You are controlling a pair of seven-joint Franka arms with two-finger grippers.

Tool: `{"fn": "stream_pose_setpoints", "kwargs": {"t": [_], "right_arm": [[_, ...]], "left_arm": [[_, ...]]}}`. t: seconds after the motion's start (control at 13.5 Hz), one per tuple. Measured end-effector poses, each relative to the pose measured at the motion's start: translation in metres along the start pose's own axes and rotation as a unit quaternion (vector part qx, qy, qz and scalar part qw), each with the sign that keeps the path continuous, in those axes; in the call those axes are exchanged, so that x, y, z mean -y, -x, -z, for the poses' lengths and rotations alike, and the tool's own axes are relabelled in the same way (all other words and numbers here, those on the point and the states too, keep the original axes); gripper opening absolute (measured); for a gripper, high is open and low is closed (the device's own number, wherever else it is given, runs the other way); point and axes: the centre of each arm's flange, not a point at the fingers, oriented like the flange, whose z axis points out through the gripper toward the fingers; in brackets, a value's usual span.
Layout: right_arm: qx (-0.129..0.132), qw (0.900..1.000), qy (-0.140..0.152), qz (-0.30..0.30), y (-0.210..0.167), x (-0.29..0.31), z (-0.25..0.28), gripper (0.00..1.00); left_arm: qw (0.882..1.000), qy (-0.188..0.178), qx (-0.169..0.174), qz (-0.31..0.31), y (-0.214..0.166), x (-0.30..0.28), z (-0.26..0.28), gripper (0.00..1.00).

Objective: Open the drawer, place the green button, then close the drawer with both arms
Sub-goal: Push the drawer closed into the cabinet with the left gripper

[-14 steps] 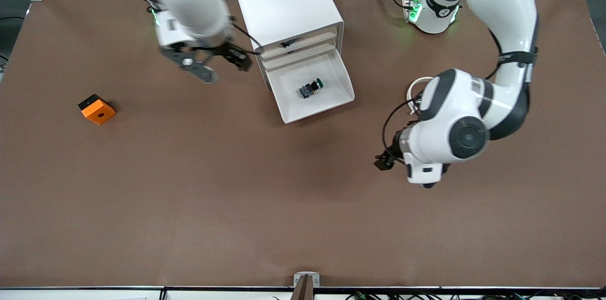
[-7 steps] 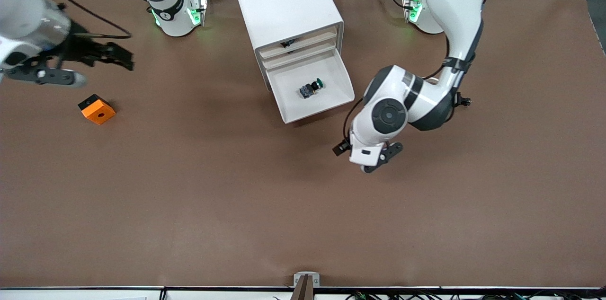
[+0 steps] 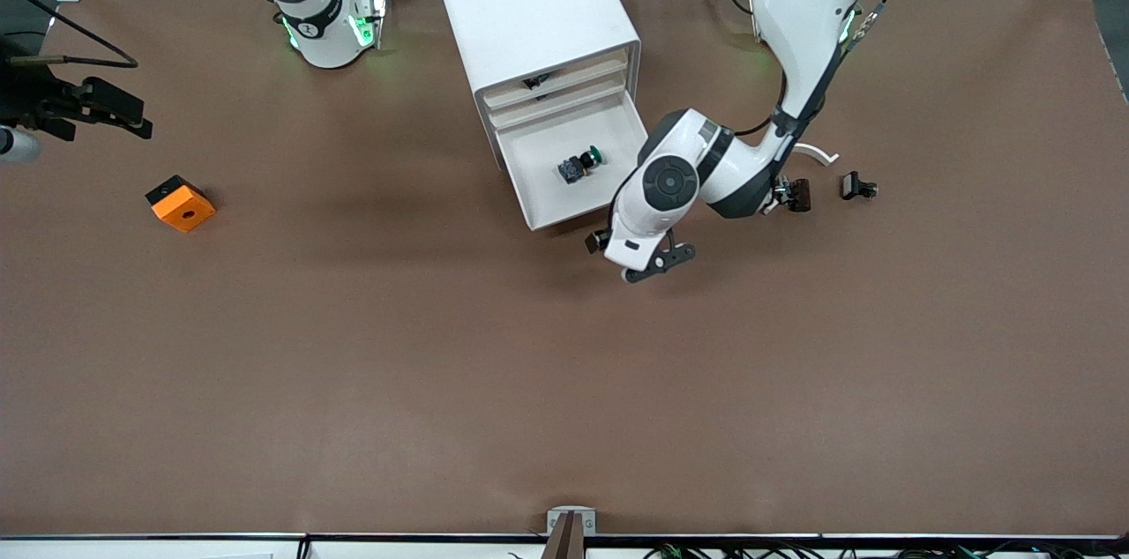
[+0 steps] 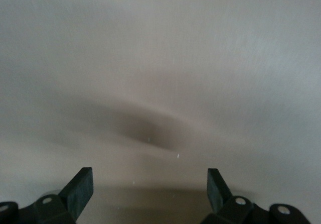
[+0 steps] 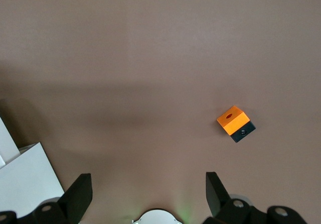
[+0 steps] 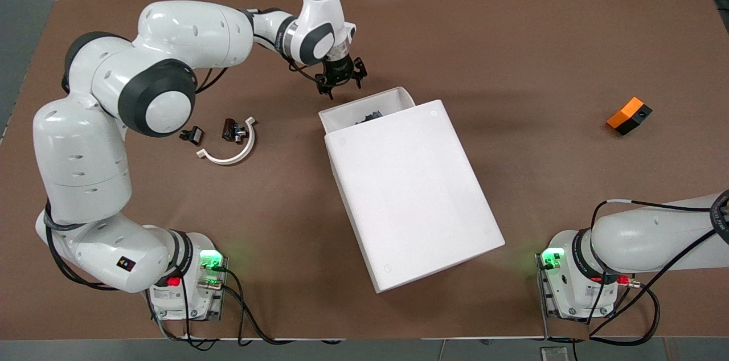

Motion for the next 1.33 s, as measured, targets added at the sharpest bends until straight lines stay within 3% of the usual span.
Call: {"fn": "stream_pose_setpoints", "kwargs": {"t": [0.3, 1.33], "right_arm": [[-0.013, 1.000, 0.002, 0.004, 0.003, 0.004, 0.012, 1.00], [-0.012, 1.000, 0.003, 0.003, 0.002, 0.003, 0.011, 1.00]], "left_arm": [[0.999, -0.014, 0.014, -0.027, 0.041, -0.010, -0.018, 1.00], [0.997, -0.035, 0.058, -0.022, 0.165, -0.020, -0.031, 1.00]]}}
